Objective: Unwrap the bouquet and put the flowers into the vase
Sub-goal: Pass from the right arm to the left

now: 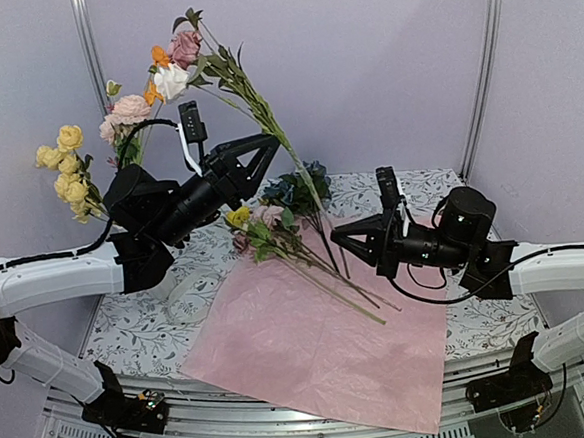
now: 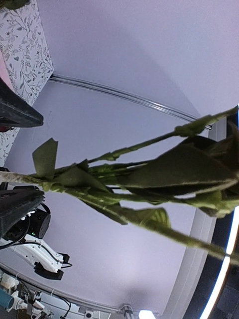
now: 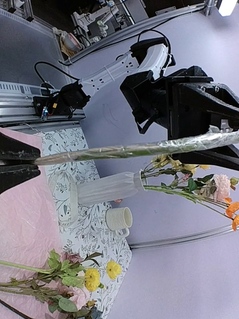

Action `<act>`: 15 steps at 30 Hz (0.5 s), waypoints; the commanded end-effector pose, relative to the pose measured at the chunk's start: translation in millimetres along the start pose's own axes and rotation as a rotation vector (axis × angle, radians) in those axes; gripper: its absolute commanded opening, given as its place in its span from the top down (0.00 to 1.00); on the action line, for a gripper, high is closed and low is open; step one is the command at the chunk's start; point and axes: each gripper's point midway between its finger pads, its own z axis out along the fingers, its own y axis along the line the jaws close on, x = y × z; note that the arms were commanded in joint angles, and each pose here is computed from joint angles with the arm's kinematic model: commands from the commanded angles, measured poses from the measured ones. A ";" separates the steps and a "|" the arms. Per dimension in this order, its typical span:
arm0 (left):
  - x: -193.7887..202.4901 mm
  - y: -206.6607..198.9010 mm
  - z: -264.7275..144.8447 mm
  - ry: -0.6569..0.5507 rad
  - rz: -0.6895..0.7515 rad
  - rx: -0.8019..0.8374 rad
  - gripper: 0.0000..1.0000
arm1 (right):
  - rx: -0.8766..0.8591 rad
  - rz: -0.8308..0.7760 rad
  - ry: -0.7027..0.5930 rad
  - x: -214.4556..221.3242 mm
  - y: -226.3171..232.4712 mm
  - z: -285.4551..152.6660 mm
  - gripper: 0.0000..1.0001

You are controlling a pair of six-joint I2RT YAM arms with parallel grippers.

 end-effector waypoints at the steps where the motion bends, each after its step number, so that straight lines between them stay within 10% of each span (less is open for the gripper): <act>1: -10.4 -11.1 1.5 -0.033 0.005 0.025 0.54 | -0.024 0.002 -0.009 1.3 4.6 2.3 0.97; 7: -5.8 -13.8 5.8 -0.016 -0.008 0.051 0.36 | -0.023 0.010 0.004 6.3 2.7 4.5 0.97; 15: -8.1 -15.1 5.6 -0.024 -0.001 0.055 0.51 | -0.021 0.018 0.016 12.4 0.4 6.2 0.97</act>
